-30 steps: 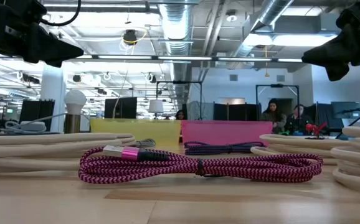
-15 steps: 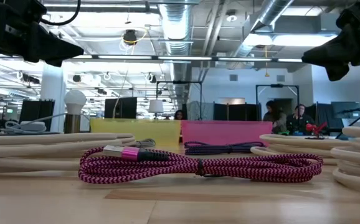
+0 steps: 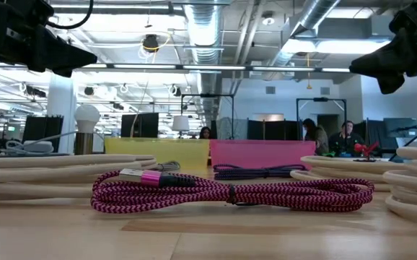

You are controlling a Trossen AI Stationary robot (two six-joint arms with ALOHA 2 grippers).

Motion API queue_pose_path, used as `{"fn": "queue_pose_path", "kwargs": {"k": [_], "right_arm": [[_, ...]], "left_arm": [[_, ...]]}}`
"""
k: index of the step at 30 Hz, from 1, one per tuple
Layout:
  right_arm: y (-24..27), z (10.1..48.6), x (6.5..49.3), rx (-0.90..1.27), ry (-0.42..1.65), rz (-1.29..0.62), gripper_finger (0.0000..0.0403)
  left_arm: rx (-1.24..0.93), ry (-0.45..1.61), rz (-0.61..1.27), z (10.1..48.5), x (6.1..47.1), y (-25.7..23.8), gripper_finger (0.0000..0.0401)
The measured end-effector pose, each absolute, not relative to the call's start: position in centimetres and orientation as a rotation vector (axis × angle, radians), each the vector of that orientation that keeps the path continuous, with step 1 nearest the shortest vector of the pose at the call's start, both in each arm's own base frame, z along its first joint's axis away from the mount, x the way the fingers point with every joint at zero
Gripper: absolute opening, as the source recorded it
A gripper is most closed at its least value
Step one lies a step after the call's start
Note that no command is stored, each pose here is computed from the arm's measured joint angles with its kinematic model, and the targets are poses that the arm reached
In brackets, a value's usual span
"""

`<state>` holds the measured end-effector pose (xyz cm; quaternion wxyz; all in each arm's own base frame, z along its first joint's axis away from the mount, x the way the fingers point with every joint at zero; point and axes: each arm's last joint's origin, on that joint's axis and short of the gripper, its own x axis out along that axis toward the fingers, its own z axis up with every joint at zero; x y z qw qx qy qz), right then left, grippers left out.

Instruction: Pick & Place USB Port

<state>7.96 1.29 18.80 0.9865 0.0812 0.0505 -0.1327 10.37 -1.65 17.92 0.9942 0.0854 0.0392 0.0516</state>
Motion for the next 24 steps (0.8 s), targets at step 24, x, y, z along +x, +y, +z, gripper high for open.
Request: {"fn": "queue_pose_path", "kwargs": {"k": [24], "right_arm": [[1.28, 18.83, 7.96, 0.165, 0.099, -0.268, 0.0059]], "left_arm": [[0.158, 0.039, 0.106, 18.31, 10.39, -1.66, 0.0043]]}}
